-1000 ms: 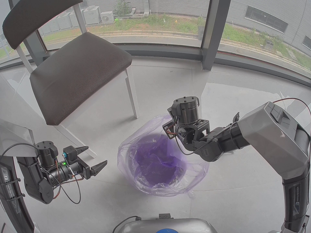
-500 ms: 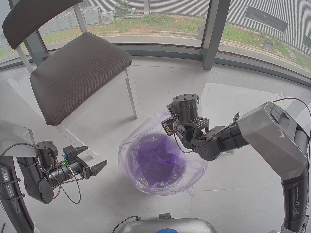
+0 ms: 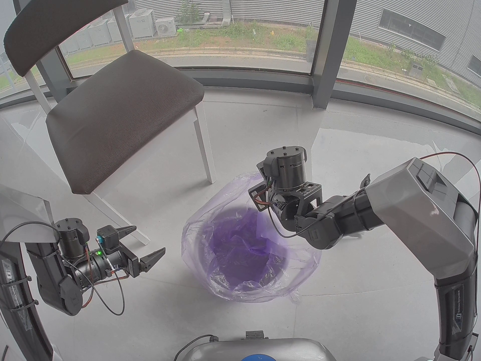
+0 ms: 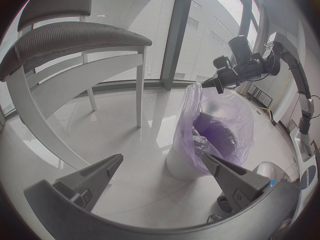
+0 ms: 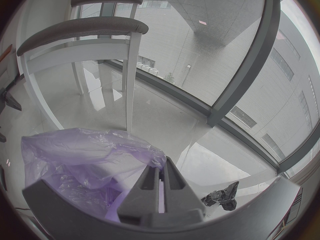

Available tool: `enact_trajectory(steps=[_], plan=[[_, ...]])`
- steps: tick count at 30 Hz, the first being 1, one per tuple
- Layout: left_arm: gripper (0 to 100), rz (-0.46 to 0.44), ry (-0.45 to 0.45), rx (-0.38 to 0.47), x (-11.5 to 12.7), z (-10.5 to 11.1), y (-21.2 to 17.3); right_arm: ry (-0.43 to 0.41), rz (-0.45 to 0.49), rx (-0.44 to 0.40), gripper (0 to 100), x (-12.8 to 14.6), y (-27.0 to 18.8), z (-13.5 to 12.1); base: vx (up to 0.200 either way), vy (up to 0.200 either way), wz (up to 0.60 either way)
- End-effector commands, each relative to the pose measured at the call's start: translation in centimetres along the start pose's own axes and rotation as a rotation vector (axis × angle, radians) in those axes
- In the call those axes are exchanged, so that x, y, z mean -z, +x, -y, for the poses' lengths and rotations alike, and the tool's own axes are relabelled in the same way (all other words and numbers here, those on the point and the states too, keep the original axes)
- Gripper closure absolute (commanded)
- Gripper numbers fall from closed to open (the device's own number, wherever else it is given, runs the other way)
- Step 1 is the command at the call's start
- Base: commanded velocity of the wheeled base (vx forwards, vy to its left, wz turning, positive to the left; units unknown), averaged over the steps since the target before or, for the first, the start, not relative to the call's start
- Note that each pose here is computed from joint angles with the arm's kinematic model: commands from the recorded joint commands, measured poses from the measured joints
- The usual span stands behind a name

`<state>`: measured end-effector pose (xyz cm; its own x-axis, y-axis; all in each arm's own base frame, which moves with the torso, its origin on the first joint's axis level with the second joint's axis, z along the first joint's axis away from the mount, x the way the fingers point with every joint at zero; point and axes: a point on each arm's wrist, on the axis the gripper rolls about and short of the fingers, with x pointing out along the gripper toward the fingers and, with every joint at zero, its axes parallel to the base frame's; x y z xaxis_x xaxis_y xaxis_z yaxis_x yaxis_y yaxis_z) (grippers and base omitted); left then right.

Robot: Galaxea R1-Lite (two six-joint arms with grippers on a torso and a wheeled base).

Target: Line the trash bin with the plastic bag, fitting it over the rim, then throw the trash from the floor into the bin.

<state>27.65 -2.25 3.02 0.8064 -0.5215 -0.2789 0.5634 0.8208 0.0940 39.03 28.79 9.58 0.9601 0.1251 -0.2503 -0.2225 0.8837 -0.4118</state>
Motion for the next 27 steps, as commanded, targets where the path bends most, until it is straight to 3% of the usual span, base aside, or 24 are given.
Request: enact_trajectory(steps=[1,13,14,27], plan=[[0,0.017,0.01,-0.005,-0.2,-0.07,0.02,-0.001,0.0,-0.001,100,0.0,-0.05,-0.06,0.0,0.0,0.0],[0,0.019,0.011,-0.007,-0.27,-0.1,0.02,-0.008,-0.013,0.029,100,0.05,-0.27,-0.38,0.0,0.0,0.0],[0,0.02,0.012,-0.007,-0.29,-0.12,0.05,-0.009,-0.014,0.028,0,0.08,-0.31,-0.45,0.0,0.0,0.0],[0,0.018,0.011,-0.004,-0.24,-0.02,0.08,-0.011,-0.015,0.02,0,0.11,-0.5,-0.71,0.0,0.0,0.0]])
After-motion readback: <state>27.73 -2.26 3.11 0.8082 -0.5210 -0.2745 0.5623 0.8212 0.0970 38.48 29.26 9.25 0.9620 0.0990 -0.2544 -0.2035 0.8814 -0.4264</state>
